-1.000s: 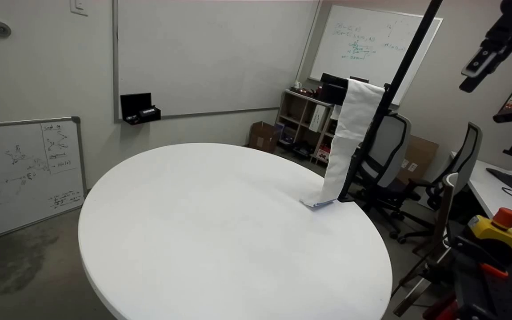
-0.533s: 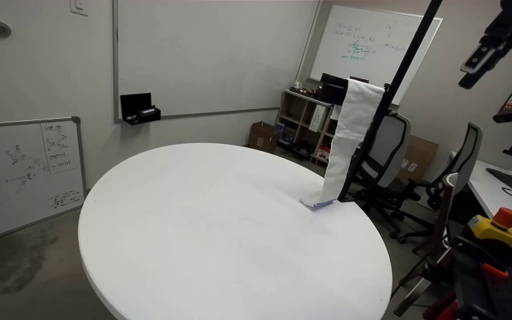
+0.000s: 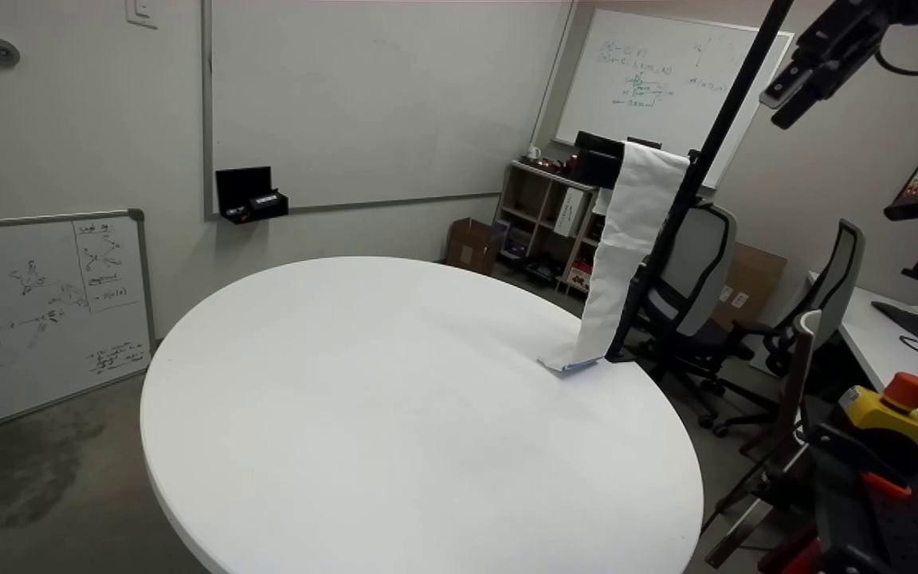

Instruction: Take the white cloth off the black pole, put it down, pick it back up and put it on the black pole again

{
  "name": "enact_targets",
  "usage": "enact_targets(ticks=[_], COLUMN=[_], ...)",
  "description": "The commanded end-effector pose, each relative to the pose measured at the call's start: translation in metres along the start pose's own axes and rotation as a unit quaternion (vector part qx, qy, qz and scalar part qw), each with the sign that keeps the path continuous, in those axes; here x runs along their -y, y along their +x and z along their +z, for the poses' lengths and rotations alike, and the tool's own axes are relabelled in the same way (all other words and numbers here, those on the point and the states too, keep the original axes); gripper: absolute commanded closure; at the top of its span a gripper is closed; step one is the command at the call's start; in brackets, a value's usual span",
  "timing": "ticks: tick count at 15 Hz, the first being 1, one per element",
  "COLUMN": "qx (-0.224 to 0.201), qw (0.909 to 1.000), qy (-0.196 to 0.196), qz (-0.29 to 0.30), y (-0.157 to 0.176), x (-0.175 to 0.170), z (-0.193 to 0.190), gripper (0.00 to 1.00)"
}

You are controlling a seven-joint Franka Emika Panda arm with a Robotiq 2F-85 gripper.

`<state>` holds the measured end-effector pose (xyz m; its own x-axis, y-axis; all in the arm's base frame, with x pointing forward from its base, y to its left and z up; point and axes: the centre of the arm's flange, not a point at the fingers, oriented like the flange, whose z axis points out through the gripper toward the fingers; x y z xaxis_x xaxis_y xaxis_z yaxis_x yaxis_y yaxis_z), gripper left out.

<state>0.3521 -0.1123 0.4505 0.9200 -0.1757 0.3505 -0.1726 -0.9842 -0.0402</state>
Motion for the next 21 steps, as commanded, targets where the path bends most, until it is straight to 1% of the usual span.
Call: enact_targets(ticks=[1,3,5,7,11,17,21], qx=[-0.02,-0.022,-0.026,-0.034,-0.065,-0.079,-0.089], qw=[0.998,0.9954,0.9929,0.9908,0.9848,0.9731,0.967], qy=[-0.06,-0.092,-0.116,-0.13,-0.157,-0.205,-0.223], qz=[-0.012,-0.01,0.002,0.015,0.038,0.069,0.084], y=[0.036,0.046,0.058,0.07,0.094,0.115,0.13], x=[-0.019,-0.033,-0.049,-0.064,-0.087,-0.11,-0.115], z=[0.026,0.04,0.055,0.067,0.089,0.123,0.134], gripper=[0.0,0.0,0.0,0.0,0.0,0.0,0.0])
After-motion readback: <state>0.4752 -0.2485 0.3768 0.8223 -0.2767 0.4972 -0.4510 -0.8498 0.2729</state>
